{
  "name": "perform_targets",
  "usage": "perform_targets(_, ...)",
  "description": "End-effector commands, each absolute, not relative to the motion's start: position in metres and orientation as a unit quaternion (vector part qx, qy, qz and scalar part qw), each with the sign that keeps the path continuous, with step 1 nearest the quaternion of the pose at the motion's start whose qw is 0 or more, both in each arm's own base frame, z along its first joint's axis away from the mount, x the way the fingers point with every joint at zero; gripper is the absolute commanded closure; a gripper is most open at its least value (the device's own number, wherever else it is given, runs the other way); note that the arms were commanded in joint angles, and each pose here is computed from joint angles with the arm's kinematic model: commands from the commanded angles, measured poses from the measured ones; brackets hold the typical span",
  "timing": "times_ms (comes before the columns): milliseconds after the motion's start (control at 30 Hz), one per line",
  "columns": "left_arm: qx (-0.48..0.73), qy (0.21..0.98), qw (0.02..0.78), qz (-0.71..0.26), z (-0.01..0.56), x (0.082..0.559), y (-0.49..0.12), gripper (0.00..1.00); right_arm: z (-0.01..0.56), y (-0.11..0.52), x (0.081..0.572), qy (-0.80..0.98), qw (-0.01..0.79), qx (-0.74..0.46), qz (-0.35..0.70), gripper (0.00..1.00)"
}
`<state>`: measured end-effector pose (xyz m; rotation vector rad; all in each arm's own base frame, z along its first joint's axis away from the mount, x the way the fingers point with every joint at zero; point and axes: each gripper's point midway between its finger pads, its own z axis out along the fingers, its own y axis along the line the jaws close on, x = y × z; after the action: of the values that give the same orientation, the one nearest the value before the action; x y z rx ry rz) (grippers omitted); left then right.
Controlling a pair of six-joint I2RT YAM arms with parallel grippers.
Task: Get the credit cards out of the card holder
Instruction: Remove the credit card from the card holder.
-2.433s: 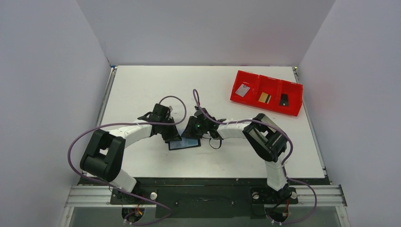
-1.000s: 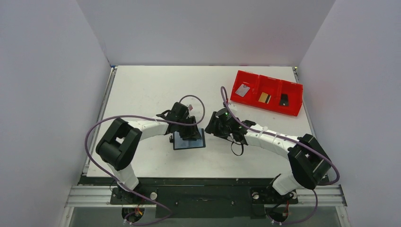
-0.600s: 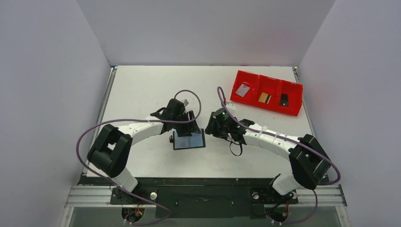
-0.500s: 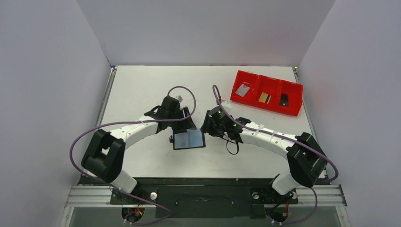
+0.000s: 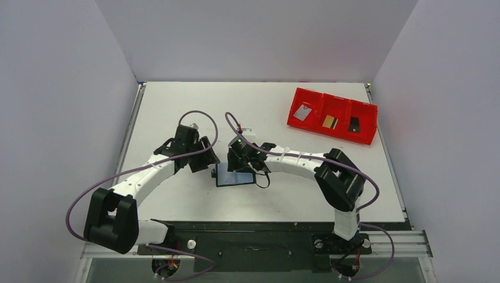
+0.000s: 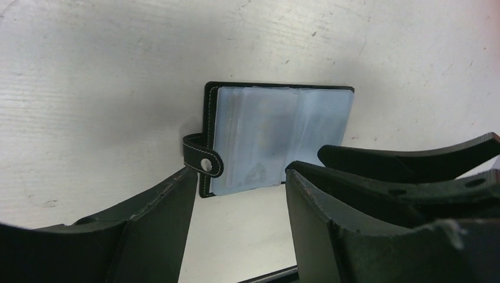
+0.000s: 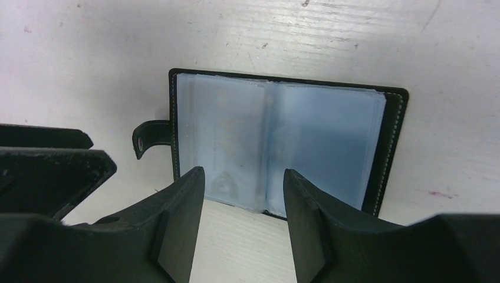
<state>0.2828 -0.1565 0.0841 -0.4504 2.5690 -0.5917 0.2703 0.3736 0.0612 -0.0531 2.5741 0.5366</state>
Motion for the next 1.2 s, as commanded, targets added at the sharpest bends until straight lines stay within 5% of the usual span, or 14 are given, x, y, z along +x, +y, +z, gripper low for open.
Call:
perform_targets(0,-0.158,0.933,0.243,-0.216,0.091,0.276,-0.147,0.45,0.066,0.388,0.274,0.946,0.258,-0.044,0.192,0.53)
perform_targets(500,-0.165,0.929,0.244,-0.223,0.089,0.273,-0.140,0.45,0.029,0.397,0.273,0.958,0.241,-0.073,0.139,0.58)
perform_targets(900,-0.161,0.931,0.232,-0.232,0.083,0.271,-0.144,0.45,-0.005,0.372,0.260,0.969,0.209,-0.055,0.121,0.87)
perform_targets(1167,-0.155,0.931,0.224,-0.244,0.082,0.272,-0.150,0.45,-0.020,0.363,0.257,0.967,0.181,-0.022,0.177,0.96)
